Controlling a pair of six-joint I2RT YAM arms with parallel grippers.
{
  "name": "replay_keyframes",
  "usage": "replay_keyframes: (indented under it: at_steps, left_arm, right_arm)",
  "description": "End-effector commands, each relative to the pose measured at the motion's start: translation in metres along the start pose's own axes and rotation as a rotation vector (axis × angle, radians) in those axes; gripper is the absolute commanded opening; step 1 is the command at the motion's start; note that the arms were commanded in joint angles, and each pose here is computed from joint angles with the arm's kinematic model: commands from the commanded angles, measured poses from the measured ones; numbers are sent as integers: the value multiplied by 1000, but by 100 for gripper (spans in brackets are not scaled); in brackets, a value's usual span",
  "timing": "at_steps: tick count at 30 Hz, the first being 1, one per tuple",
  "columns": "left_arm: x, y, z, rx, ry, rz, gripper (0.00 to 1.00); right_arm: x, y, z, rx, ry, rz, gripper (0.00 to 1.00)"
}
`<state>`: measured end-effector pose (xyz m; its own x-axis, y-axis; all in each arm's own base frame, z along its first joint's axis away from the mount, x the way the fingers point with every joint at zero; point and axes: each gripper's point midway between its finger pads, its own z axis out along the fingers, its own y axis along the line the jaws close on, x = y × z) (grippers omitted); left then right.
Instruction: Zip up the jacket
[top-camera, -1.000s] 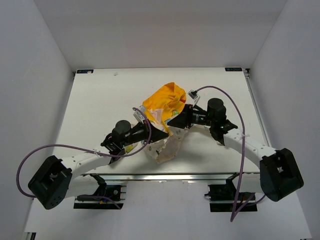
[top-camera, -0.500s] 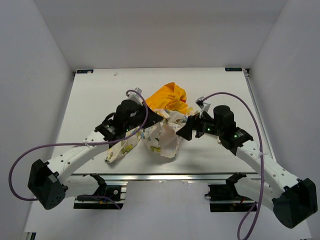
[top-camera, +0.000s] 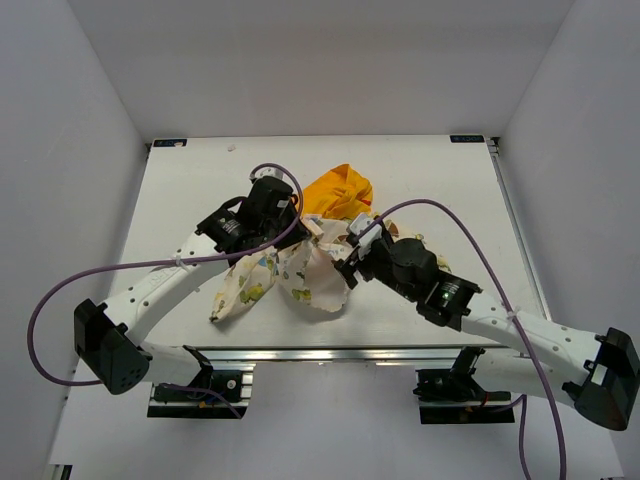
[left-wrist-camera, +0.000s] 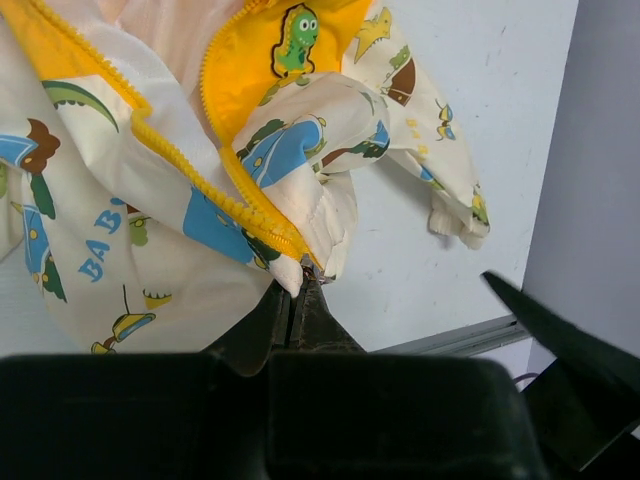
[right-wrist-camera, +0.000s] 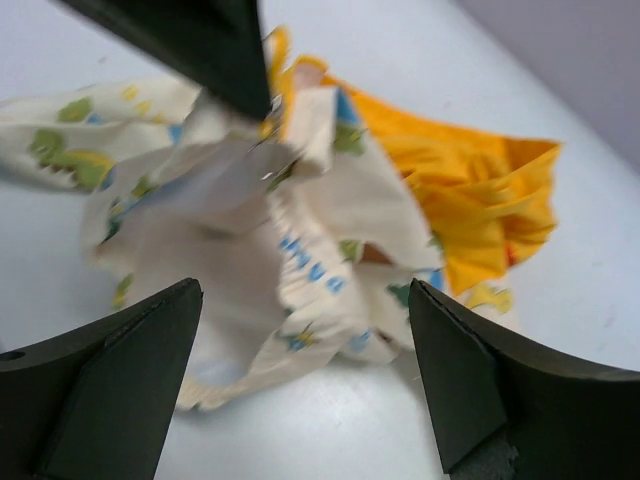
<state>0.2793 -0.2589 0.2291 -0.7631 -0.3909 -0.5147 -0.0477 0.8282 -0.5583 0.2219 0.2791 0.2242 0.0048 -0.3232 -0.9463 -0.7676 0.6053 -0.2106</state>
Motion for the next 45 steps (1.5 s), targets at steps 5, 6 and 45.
replay_keyframes:
  at_steps: [5,6,45]
  left_arm:
    - [-4,-5,-11,8,2,-24,0]
    - [-2,-4,-10,6,5,-27,0]
    - [12,7,-14,41,17,-5,0]
  right_arm:
    - [-43,-23,24,115,-112,-175,87]
    - [-40,-17,30,90,-103,-190,87]
    - [-24,23,66,-14,-70,-228,14]
